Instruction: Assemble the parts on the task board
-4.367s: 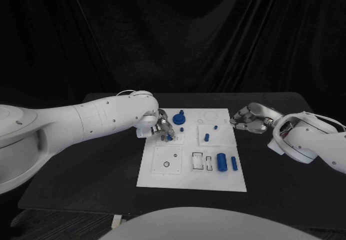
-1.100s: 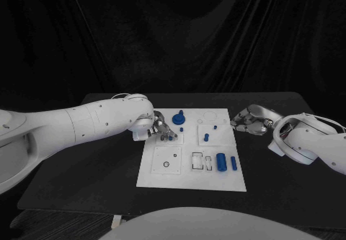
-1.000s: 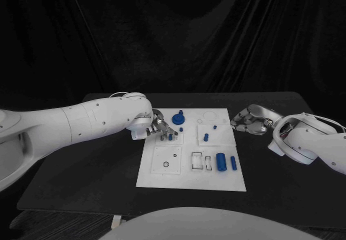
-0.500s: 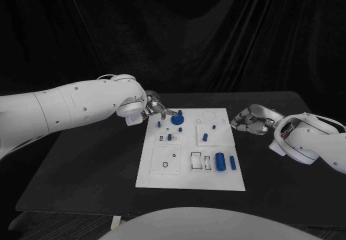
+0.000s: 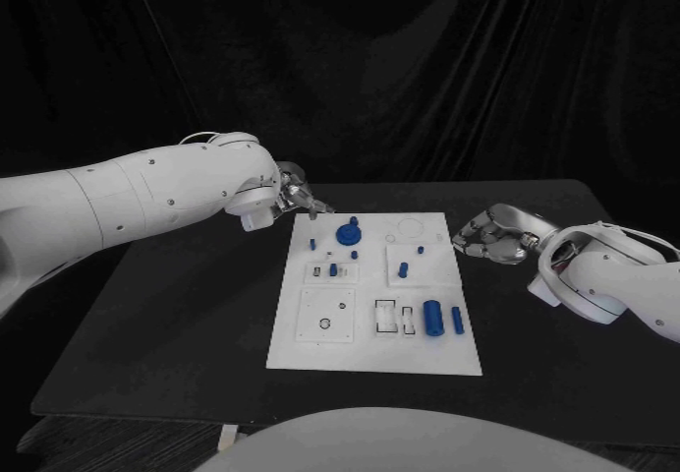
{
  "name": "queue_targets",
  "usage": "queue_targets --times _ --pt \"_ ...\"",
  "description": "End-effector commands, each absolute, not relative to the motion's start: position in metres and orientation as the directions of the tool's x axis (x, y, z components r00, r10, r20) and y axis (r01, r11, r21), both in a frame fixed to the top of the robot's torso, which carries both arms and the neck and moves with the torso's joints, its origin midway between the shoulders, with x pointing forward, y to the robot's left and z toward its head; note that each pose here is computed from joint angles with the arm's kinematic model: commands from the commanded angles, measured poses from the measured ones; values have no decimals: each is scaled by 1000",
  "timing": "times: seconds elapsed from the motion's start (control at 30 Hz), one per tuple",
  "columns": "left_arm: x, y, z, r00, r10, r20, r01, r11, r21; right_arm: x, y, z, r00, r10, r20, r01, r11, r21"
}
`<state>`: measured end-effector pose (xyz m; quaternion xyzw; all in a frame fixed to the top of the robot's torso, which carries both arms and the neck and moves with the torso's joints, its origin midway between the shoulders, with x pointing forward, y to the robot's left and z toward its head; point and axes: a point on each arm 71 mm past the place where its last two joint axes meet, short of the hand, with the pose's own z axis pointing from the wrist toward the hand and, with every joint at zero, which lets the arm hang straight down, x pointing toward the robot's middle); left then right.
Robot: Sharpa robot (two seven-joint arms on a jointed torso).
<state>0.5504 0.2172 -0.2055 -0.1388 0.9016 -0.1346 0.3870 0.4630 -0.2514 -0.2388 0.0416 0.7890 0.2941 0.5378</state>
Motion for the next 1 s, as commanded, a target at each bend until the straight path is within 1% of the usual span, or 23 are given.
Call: queue_targets --times 0.03,0.3,0.43,0.67,1.0 --pt "555 219 -212 -658 -309 -686 -93 938 -333 462 -251 -238 -406 385 -829 -260 821 509" --pt "562 227 -235 -673 -306 -674 -129 945 -300 463 -249 -239 -412 383 -827 -261 820 509" --pt "563 228 -245 -689 -273 -672 -113 956 -272 463 -248 -239 -414 381 -826 -261 820 509" --pt "566 227 -255 -699 -250 -670 -94 961 -261 463 -247 -239 -418 379 -826 -260 821 509" --pt "566 230 -262 -699 -250 -670 -99 962 -256 463 -247 -240 -423 377 -824 -256 823 507"
